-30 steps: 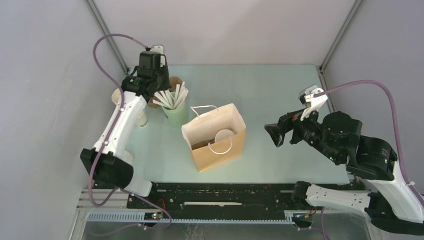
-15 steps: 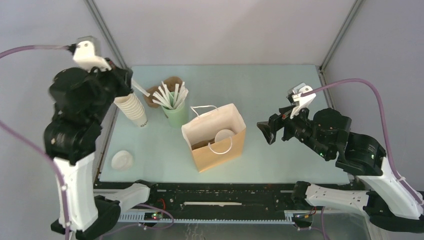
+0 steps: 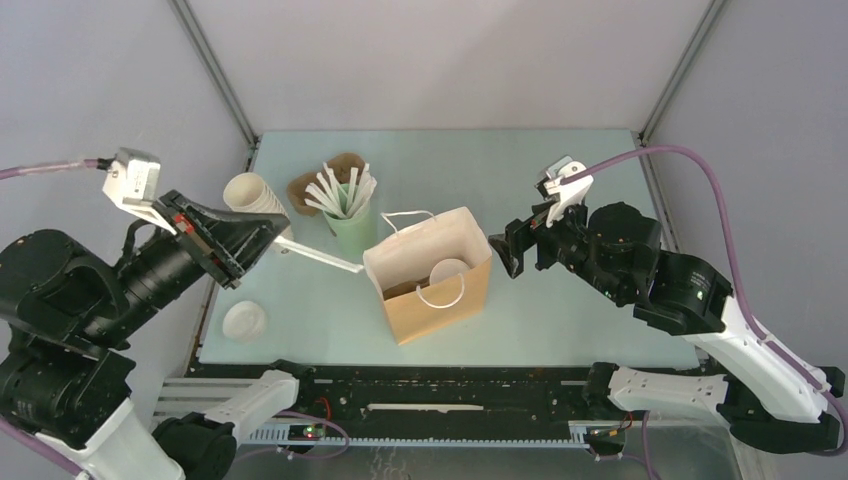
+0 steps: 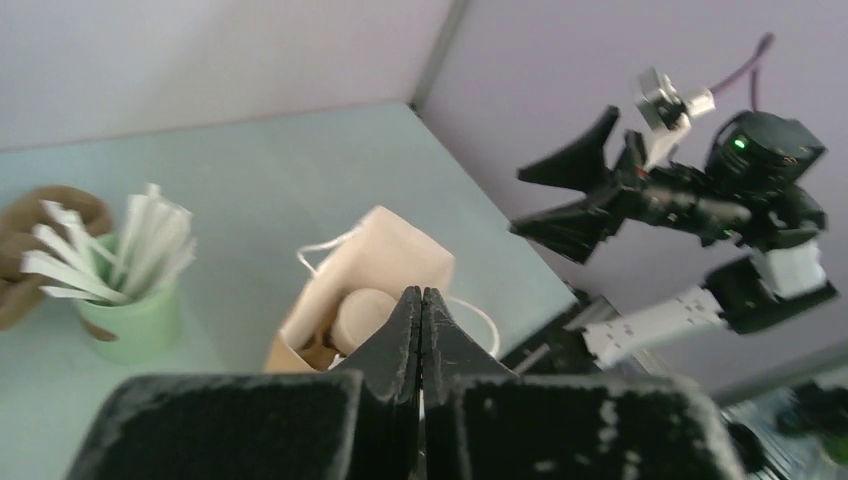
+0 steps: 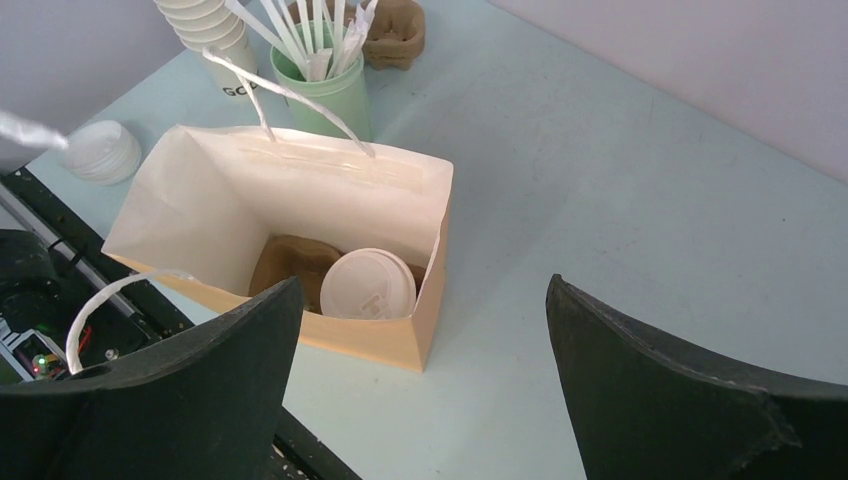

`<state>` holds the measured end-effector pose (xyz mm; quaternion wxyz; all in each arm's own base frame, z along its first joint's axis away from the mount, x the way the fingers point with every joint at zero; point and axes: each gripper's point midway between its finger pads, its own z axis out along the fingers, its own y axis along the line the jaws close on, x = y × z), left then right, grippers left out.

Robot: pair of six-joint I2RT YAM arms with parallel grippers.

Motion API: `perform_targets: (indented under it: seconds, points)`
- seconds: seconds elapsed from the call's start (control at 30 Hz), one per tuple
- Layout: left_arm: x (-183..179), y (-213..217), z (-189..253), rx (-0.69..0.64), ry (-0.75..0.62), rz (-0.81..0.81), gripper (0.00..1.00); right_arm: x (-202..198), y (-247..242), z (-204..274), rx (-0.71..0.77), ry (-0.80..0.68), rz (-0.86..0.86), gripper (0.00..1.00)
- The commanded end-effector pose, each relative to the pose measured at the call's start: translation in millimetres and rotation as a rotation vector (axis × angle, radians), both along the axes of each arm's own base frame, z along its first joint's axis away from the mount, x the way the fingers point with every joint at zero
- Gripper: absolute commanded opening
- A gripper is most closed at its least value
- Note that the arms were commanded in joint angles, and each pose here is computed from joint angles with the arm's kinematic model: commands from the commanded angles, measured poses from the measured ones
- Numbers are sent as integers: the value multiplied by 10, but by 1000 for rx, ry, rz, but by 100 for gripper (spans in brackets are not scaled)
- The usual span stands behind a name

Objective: Pack the takeout coffee

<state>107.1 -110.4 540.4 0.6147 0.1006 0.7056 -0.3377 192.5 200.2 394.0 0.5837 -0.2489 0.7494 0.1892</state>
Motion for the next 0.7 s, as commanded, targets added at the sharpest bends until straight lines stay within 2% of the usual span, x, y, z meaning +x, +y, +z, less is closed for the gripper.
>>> perform_targets:
  seconds: [0.0, 0.27, 0.37, 0.67]
  points:
    - [-124, -326, -138, -57, 145, -211, 0, 45, 41, 144, 56, -32, -5, 100]
    - [119, -465, -260, -68, 170, -254, 0, 40, 39, 121, 75, -10, -19, 100]
    - [236, -523, -348, -41, 172, -266, 0, 30, 18, 113, 80, -1, -25, 99]
    - [501, -760, -818, 78, 310, -314, 0, 11, -65, 86, 77, 10, -48, 100]
